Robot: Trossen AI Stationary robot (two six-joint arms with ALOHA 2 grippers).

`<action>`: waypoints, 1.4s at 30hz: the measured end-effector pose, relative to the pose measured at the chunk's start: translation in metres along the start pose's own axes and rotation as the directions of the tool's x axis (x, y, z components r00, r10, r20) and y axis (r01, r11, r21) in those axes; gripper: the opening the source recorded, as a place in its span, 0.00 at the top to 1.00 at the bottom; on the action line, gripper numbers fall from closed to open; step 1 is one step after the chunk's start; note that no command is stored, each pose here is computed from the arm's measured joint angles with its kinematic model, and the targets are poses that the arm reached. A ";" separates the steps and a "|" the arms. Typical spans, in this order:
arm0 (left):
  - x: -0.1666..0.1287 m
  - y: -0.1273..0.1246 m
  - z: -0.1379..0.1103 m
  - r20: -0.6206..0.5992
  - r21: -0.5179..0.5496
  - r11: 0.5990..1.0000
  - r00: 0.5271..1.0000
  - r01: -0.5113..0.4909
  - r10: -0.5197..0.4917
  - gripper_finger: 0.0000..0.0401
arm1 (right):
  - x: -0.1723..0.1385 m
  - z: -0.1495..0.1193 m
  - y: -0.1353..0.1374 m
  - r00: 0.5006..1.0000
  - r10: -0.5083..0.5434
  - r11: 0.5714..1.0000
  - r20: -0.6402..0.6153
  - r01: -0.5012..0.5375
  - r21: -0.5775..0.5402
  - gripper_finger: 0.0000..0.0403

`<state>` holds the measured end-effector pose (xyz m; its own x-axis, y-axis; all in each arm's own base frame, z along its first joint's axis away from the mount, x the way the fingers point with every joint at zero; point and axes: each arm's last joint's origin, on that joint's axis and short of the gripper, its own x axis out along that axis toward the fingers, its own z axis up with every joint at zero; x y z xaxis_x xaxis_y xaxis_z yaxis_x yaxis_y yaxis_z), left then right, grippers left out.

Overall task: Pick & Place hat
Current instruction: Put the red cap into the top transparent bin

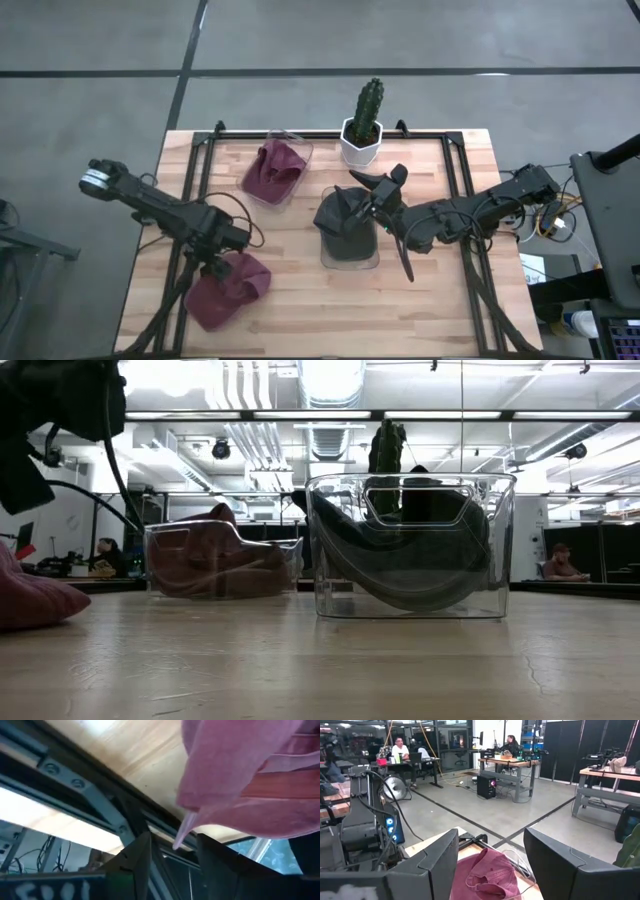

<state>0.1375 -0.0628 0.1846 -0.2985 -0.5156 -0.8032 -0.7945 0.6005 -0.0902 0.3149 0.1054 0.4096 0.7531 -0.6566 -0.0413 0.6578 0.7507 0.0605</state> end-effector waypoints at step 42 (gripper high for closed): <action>-0.081 -0.049 -0.037 0.147 0.221 0.942 0.946 0.254 -0.289 0.98 | 0.000 0.001 0.000 1.000 -0.001 1.000 0.004 0.001 0.019 0.45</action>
<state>0.1812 -0.0726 0.2761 0.0256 -0.5715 -0.8202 -0.7073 0.5695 -0.4188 0.3148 0.1052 0.4104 0.7527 -0.6573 -0.0378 0.6580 0.7488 0.0795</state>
